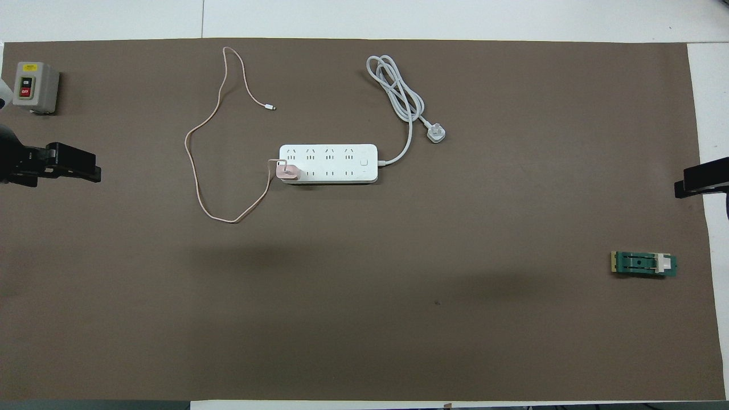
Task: Unplug charger and place it aside
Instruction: 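Reach the left gripper to the pink charger on the power strip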
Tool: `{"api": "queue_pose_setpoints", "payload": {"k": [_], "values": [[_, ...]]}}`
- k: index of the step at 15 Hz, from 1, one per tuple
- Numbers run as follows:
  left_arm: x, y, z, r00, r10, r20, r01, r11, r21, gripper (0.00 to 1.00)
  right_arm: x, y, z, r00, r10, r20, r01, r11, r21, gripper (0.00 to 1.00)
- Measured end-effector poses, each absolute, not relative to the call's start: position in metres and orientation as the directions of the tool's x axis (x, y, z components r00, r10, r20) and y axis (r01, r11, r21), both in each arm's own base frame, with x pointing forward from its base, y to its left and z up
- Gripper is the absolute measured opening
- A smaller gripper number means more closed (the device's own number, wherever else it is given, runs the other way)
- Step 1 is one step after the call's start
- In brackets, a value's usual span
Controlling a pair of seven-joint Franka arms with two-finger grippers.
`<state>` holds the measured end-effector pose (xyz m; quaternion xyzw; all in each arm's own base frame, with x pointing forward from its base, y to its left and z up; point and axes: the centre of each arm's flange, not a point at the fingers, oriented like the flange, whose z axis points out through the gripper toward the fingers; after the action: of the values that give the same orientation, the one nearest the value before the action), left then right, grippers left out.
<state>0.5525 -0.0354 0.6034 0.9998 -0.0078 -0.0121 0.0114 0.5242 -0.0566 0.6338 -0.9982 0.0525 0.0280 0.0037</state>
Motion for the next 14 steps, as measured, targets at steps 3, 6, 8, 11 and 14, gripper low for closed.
{"api": "queue_pose_setpoints", "payload": {"k": [3,6,8,11,14], "values": [[0.552,-0.035,0.603,1.000,-0.016,-0.024,-0.015,-1.000,0.023,1.00,0.524,-0.057,0.634,0.993,-0.105,-0.057,-0.105,-0.994,-0.005,1.00],[0.553,-0.035,0.604,1.000,0.013,-0.023,0.014,-1.000,0.022,1.00,0.524,-0.057,0.634,0.993,-0.105,-0.057,-0.105,-0.994,-0.005,1.00],[0.553,-0.037,0.604,0.996,0.089,-0.025,0.090,-0.996,0.021,1.00,0.524,-0.057,0.634,0.993,-0.105,-0.057,-0.105,-0.994,-0.005,1.00],[0.555,-0.043,0.605,0.967,0.255,-0.005,0.255,-0.967,0.025,1.00,0.524,-0.057,0.633,0.993,-0.103,-0.060,-0.103,-0.995,-0.005,1.00],[0.562,-0.061,0.607,0.879,0.475,0.051,0.472,-0.879,0.065,1.00,0.523,-0.056,0.628,0.994,-0.083,-0.068,-0.084,-0.996,-0.006,1.00]]}}
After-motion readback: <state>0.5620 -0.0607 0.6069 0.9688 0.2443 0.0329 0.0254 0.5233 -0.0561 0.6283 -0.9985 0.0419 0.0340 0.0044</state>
